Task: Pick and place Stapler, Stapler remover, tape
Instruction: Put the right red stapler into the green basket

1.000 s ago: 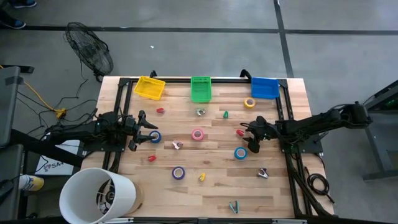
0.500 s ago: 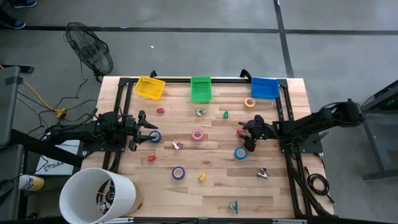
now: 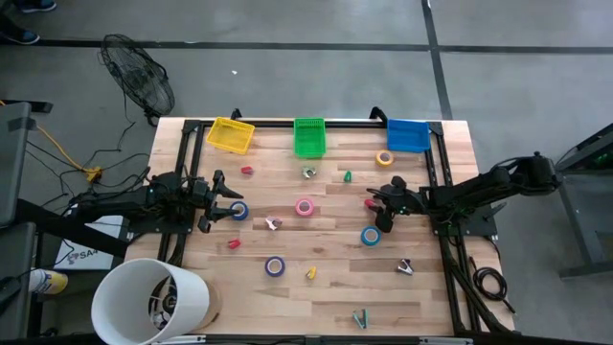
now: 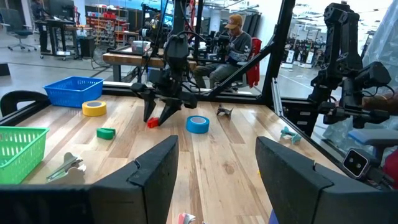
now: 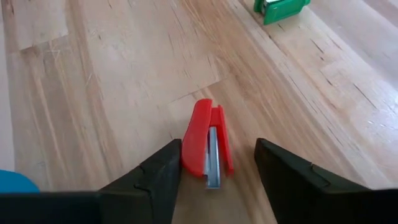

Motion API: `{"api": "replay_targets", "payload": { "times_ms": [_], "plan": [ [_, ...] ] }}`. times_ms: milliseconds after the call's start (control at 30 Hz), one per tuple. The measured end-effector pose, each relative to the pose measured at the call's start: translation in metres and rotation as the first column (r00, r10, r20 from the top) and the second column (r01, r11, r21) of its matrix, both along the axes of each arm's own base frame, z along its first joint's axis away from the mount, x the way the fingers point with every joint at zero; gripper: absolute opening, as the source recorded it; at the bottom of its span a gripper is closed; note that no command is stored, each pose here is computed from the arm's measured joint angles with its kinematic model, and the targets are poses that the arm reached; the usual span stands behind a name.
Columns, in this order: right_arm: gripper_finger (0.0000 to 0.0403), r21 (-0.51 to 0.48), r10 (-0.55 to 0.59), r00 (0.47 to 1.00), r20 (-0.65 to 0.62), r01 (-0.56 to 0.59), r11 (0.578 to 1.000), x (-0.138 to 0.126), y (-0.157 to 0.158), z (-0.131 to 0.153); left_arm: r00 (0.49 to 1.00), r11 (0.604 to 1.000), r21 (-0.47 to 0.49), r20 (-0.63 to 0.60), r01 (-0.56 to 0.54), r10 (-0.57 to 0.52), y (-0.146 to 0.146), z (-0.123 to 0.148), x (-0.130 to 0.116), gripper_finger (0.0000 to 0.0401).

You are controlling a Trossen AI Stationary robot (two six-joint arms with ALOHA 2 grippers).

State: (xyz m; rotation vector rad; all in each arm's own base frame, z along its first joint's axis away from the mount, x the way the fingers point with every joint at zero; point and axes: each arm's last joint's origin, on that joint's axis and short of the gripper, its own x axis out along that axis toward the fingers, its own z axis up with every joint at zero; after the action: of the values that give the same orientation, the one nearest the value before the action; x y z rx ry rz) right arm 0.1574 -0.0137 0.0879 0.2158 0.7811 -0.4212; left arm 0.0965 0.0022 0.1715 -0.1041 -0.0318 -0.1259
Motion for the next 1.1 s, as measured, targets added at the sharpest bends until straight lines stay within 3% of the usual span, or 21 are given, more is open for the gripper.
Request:
{"api": "replay_targets", "payload": {
  "times_ms": [567,833,1100],
  "plan": [
    [0.0076,-0.063,0.068,0.997,0.036,-0.066,0.996,0.004,0.000,0.003,1.000,1.000,0.000,0.000,0.000,0.000,0.000,0.000,0.000,0.0211],
    [0.0076,-0.161,0.121,0.983,0.140,-0.098,0.982,0.018,-0.003,0.019,1.000,1.000,0.000,0.000,0.000,0.000,0.000,0.000,0.000,0.0211],
    [0.0076,-0.292,0.173,0.970,0.169,-0.119,0.949,0.053,-0.025,0.061,1.000,1.000,0.000,0.000,0.000,0.000,0.000,0.000,0.000,0.0211]
  ]
}}
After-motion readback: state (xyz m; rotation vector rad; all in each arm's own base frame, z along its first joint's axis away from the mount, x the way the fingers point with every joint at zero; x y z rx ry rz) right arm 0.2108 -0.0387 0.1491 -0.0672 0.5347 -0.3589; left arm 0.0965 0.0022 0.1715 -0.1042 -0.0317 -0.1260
